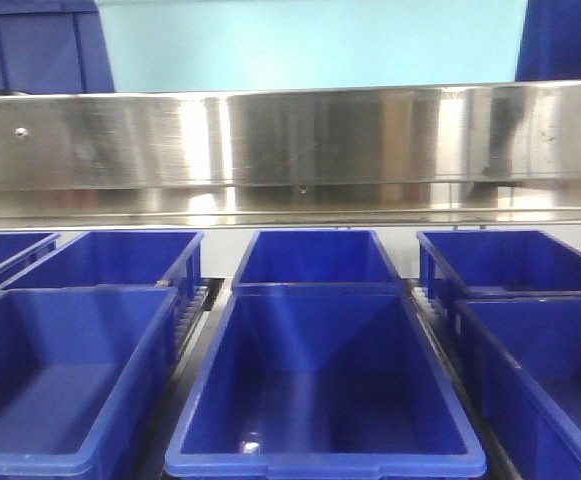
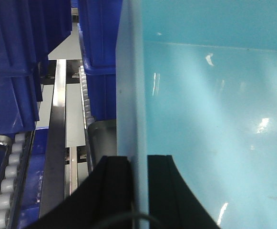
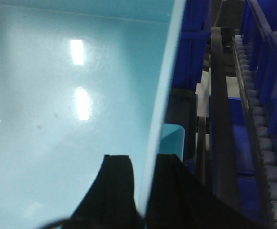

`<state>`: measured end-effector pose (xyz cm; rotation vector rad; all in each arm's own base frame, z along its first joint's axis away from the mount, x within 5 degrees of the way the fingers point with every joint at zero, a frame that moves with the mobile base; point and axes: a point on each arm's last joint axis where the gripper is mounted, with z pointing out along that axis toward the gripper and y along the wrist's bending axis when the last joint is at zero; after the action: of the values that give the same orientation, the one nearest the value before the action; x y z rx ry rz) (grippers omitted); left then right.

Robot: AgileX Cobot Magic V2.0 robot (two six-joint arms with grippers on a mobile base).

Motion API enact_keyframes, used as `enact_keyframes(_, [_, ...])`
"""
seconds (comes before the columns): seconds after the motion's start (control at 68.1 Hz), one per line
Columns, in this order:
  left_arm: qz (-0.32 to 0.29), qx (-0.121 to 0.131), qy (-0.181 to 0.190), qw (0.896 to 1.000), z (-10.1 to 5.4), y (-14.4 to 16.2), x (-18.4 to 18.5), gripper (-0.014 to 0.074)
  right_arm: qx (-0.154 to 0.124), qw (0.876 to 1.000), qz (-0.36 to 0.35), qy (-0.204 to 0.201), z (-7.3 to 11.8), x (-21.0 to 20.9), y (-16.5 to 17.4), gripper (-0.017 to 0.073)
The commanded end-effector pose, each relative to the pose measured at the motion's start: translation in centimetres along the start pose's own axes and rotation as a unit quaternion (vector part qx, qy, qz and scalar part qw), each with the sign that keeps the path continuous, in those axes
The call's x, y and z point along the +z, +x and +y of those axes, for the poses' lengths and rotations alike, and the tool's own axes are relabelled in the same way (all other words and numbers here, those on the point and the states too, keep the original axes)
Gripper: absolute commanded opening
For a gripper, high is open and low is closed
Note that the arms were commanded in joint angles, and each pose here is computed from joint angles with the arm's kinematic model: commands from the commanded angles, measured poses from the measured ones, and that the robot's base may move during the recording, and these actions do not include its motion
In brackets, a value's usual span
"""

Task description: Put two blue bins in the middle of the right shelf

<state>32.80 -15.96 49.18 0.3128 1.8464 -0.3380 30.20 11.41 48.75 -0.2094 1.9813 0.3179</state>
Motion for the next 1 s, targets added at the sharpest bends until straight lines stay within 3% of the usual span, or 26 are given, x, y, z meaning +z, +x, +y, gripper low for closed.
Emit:
enact_keyframes(0.0, [-0.029,-0.041,0.043,0.998,-1.25,-0.93,-0.85,-0.0111,0.015,0.998,-0.051,-0.042,1.15,-0.85,-1.10,-0.0151])
enact_keyframes(0.984, [-0.029,-0.041,0.043,0.998,-1.25,-0.93,-0.85,-0.0111,0.015,0.998,-0.051,-0.042,1.15,-0.85,-1.10,-0.0151])
